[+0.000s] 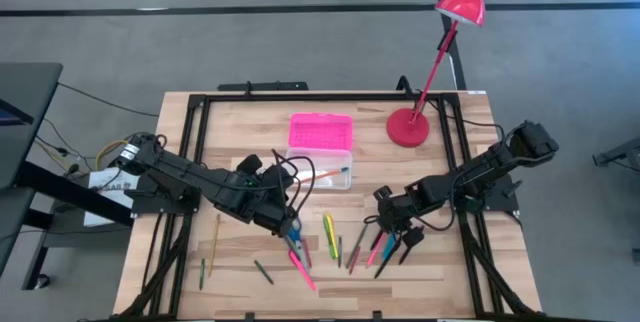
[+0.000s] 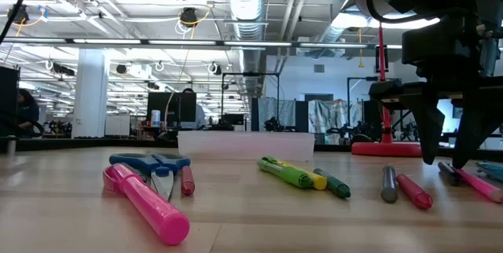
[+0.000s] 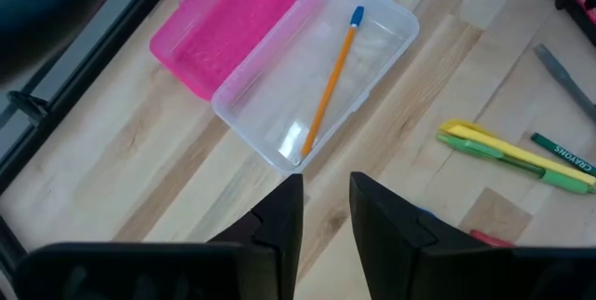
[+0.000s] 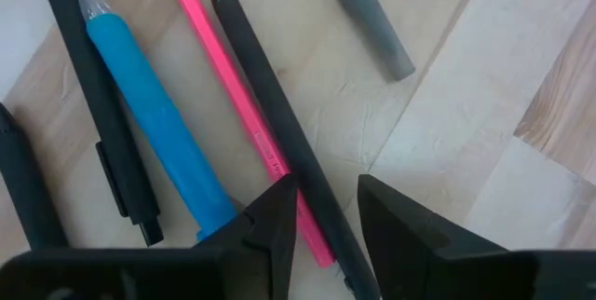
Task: Pick & place school supplies into a supply box
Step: Put the black pen into the pink supply box
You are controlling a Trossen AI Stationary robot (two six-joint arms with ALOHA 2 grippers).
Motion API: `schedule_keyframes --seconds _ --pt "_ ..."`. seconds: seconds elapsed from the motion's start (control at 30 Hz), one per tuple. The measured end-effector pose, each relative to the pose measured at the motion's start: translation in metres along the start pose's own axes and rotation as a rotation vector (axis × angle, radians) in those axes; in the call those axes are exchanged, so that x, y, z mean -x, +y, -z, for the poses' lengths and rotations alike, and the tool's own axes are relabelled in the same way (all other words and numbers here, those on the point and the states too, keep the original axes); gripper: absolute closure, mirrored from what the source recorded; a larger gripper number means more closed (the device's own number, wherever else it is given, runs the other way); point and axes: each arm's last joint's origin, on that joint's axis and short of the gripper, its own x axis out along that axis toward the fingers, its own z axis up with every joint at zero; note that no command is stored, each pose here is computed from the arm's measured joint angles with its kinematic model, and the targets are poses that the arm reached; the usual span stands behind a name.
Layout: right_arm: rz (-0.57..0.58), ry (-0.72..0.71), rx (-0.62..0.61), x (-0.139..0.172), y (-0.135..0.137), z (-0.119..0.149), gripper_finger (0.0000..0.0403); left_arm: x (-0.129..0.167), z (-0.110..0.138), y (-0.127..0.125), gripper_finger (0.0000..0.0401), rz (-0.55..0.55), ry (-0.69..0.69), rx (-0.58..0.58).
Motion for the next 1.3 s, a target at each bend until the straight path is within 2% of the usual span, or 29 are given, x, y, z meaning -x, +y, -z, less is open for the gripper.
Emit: schedule_keyframes --seconds 0.2,0.83,0.93,1.13,1.3 --pt "0.011 0.01 -0.104 0.001 -0.01 0.004 0.0301 0.0 0.001 0.002 0.0315 -0.019 0.008 -0.016" --pt "0.006 0.076 -0.214 0.003 -0.028 0.017 0.0306 0.001 0.002 0.001 0.0315 -0.03 -0.008 -0.026" --pt "-0.006 0.071 -0.187 0.004 -0.028 0.016 0.0306 0.001 0.002 0.001 0.0315 -0.03 -0.009 -0.025" --pt "-0.001 0.07 -0.058 0.004 -0.026 0.013 0.0306 0.001 0.002 0.001 0.0315 -0.03 -0.01 -0.024" --pt "-0.003 0.078 -0.029 0.005 -0.029 0.014 0.0306 0.001 0.002 0.001 0.0315 -0.03 -0.01 -0.023"
